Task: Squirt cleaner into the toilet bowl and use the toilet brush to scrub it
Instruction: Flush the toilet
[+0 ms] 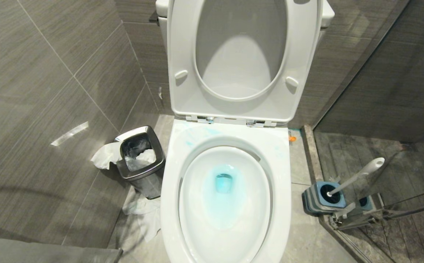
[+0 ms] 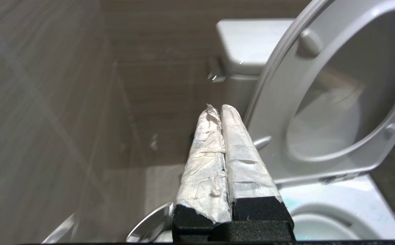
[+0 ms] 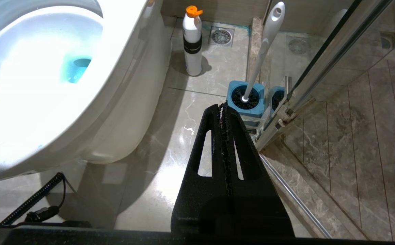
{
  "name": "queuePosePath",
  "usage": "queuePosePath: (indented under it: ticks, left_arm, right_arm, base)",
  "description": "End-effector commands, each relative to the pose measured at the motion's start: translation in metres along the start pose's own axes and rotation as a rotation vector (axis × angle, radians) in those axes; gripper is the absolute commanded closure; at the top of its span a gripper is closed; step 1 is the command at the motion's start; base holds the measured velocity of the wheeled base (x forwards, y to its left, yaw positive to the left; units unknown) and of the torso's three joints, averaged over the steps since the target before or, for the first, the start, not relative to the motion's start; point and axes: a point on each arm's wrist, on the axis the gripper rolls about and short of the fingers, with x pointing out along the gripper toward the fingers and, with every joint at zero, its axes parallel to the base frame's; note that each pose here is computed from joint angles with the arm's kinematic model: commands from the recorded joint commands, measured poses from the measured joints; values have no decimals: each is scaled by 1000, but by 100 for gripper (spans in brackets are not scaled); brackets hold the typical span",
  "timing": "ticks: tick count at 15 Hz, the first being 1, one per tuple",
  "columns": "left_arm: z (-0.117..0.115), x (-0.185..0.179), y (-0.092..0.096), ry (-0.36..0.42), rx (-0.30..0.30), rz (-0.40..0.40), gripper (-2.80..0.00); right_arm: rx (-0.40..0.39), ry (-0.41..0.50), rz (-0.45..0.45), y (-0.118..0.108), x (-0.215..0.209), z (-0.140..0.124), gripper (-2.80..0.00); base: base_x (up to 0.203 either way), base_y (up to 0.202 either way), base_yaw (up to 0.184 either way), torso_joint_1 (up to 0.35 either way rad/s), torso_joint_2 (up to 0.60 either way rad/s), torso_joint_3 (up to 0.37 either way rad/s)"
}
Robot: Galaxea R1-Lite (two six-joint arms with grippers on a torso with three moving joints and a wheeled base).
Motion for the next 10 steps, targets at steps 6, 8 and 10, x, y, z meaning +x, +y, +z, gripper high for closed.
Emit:
queuePosePath:
  ticks: [6, 8, 10]
  left_arm:
    - [-24, 107, -5, -88, -53, -8, 0]
    - [-21, 135, -5, -130, -57, 14, 0]
    - [-33, 142, -9, 9, -66, 9, 0]
  right_arm:
    - [0, 0, 0, 0, 0, 0, 0]
    - [0, 1, 0, 0, 0, 0, 0]
    - [0, 0, 0, 0, 0, 0, 0]
  base:
    - [0, 0, 0, 0, 0, 0]
    - [0, 0, 0, 0, 0, 0]
    - [0, 0, 0, 0, 0, 0]
